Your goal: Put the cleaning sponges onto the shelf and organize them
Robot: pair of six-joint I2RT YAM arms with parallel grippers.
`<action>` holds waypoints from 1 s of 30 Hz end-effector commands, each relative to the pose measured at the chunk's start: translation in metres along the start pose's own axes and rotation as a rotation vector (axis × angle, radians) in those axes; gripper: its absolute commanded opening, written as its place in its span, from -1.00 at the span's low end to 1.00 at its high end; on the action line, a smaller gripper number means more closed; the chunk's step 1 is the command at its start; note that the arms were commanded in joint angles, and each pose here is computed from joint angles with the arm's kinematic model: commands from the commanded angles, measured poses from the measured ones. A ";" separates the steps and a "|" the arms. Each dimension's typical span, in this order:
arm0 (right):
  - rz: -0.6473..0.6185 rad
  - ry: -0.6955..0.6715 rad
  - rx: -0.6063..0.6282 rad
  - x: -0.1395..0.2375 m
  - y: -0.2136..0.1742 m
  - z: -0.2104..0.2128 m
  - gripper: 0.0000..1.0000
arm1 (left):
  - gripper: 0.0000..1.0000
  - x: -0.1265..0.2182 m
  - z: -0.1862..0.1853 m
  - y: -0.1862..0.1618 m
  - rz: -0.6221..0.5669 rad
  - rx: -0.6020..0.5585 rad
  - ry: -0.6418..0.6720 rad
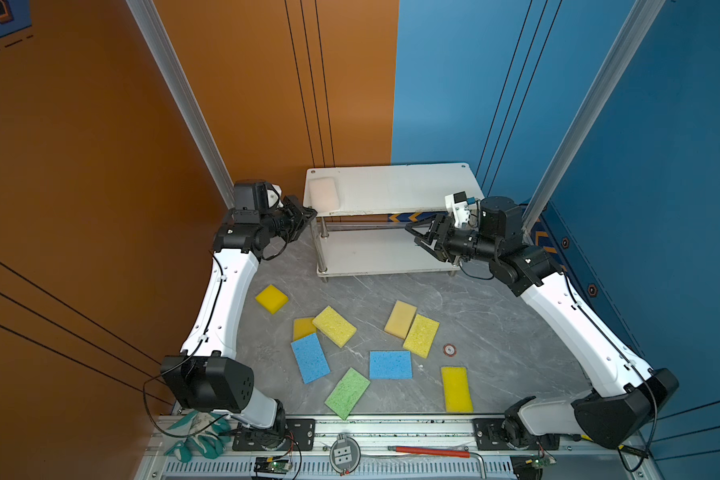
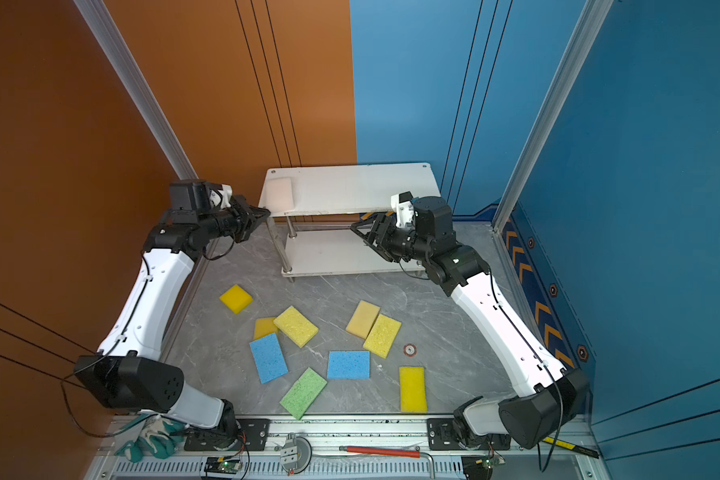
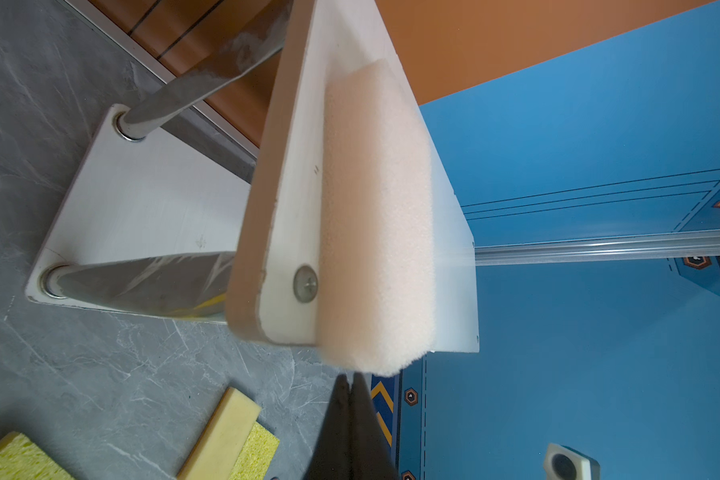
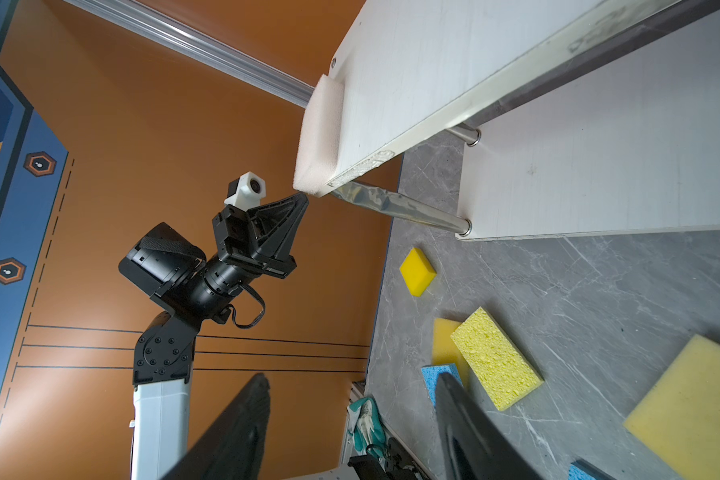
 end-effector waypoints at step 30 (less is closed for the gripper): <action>-0.001 -0.032 0.008 0.004 0.007 -0.012 0.31 | -1.00 0.001 -0.007 0.017 -0.064 0.004 -0.015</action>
Point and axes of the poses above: each gripper's point midway between its finger pads, its own x axis back along the fingers, its own z axis along the line the jaws close on, y = z × x, the point moved 6 cm from there along x, back along the fingers, and after that the axes turned 14 degrees about x, right-handed, at the moved point
